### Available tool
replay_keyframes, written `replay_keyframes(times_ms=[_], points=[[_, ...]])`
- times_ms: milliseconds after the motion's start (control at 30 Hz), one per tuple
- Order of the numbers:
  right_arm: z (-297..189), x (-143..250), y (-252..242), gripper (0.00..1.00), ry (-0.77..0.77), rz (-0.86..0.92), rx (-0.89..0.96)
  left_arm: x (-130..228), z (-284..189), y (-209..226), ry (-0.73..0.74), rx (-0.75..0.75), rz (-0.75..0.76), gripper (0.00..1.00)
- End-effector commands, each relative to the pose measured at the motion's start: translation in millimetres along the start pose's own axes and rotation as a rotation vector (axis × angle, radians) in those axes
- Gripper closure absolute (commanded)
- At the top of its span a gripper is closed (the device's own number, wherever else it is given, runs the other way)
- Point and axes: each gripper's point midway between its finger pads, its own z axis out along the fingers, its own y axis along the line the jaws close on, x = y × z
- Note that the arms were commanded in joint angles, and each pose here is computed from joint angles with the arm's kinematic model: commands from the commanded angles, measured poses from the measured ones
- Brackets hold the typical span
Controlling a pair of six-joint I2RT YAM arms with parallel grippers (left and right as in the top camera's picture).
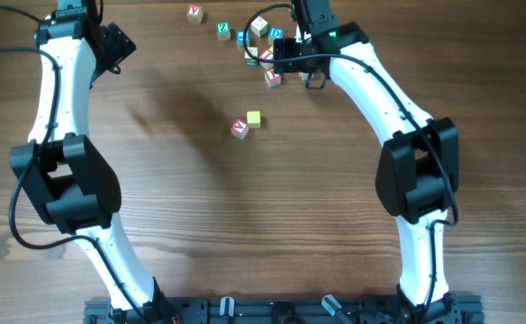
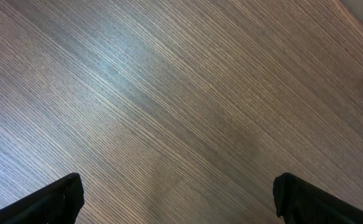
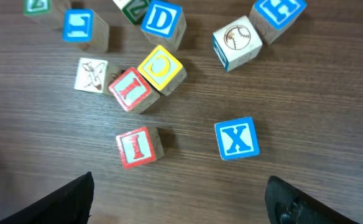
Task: Form a circle
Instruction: 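Raise the right gripper and move it back to the cluster, then lower the right gripper onto the blue X block and grasp it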
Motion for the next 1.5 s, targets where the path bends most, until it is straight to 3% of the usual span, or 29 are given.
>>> replay_keyframes(times_ms=[0, 600, 967, 1067, 1300, 1467], points=[[22, 12, -6, 0.12, 0.029, -0.001, 0.030, -5, -4, 1, -0.017, -0.004, 0.002, 0.00], [22, -1, -25, 0.16, -0.036, -0.007, 0.139, -5, -4, 1, -0.017, -0.004, 0.002, 0.00], [46, 13, -43, 0.43, 0.020, -0.018, 0.150, -5, -4, 1, -0.017, -0.004, 0.002, 0.00], [54, 17, -51, 0.55, 0.033, -0.024, 0.159, -5, -4, 1, -0.017, -0.005, 0.001, 0.00], [58, 14, -57, 0.55, 0.030, -0.013, 0.143, -5, -4, 1, -0.017, -0.005, 0.001, 0.00], [60, 13, -31, 0.45, 0.035, -0.092, -0.013, -5, -4, 1, -0.017, -0.005, 0.001, 0.00]])
